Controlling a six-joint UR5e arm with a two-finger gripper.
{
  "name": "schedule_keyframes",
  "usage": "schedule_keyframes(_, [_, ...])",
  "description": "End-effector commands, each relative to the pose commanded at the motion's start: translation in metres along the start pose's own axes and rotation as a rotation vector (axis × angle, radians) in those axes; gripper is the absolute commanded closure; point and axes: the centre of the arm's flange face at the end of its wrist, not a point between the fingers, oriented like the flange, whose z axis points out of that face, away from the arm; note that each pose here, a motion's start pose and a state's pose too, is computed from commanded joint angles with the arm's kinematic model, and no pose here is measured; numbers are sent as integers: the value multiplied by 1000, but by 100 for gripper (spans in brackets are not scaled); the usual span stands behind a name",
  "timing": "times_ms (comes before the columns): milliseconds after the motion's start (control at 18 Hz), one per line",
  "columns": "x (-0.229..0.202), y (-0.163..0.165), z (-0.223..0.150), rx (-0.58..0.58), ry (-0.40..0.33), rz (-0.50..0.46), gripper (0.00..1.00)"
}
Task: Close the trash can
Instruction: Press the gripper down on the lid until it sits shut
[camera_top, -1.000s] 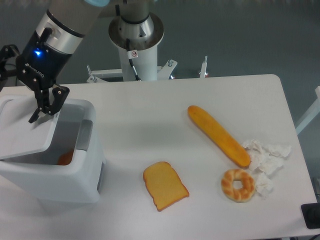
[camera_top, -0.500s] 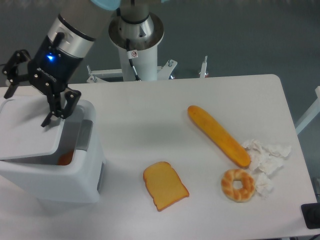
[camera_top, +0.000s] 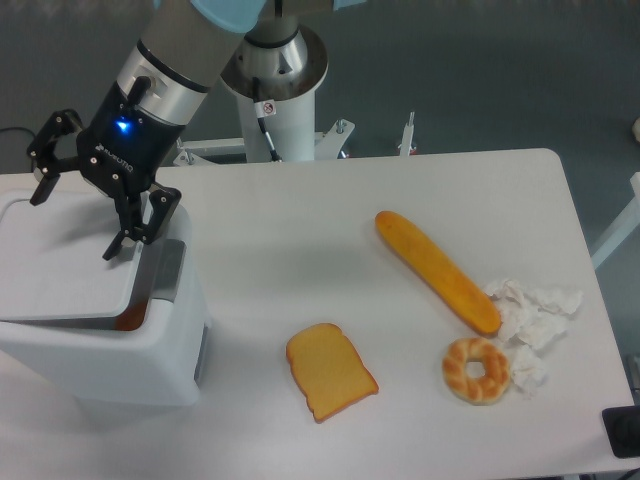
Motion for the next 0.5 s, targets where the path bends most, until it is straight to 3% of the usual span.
schedule_keyframes(500, [-8,2,3,-5,-3,4,0])
